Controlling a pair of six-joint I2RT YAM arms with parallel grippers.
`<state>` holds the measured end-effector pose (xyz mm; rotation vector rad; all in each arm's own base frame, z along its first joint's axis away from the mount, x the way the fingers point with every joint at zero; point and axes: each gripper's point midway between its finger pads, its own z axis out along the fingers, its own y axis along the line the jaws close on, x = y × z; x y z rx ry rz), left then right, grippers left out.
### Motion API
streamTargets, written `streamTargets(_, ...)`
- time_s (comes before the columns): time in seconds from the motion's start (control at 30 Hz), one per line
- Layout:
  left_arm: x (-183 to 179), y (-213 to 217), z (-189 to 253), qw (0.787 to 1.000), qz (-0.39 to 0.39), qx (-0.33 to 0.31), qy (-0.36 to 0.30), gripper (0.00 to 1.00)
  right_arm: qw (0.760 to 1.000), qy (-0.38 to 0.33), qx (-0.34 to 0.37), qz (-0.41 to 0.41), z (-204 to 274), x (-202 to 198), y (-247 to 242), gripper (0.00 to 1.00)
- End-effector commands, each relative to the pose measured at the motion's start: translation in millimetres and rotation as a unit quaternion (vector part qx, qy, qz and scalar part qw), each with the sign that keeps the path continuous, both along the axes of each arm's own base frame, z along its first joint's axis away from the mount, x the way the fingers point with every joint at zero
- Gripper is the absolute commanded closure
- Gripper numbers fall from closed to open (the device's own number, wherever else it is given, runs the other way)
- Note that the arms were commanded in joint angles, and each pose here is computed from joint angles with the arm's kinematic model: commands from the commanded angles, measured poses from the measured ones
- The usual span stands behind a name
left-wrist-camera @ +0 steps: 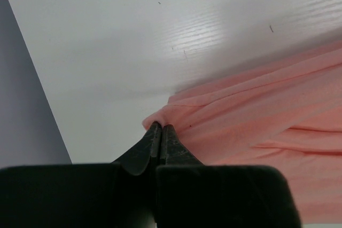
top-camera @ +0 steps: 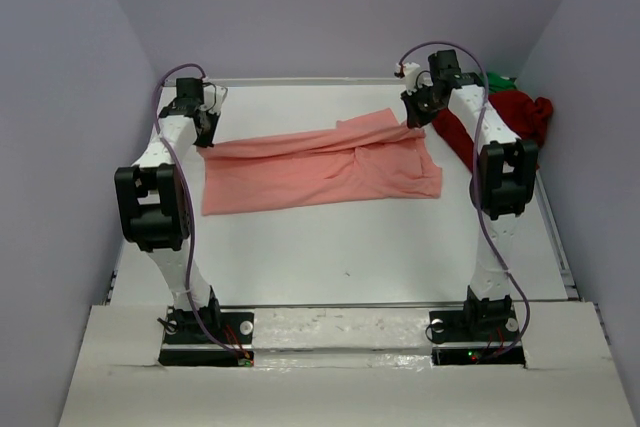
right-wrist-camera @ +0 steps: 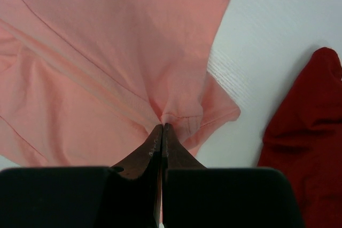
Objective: Fold and stack the t-shirts
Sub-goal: Fold the tshirt
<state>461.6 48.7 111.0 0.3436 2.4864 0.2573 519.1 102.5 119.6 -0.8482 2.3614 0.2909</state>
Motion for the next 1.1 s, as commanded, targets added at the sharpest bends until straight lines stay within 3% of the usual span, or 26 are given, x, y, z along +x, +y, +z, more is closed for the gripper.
streamTargets(0.0,-16.9,2.6,16.0,1.0,-0.012,0.01,-0.002,1.0,1.0,-0.025,-0.013,-0.001,26.1,-5.0,-8.4,1.0)
streamTargets(1.07,-58.4,8.2,-30.7,0.996,-0.033,0.041,0.066,1.0,0.996,0.077,-0.051,0.009,-32.4,-60.0,-22.8,1.0)
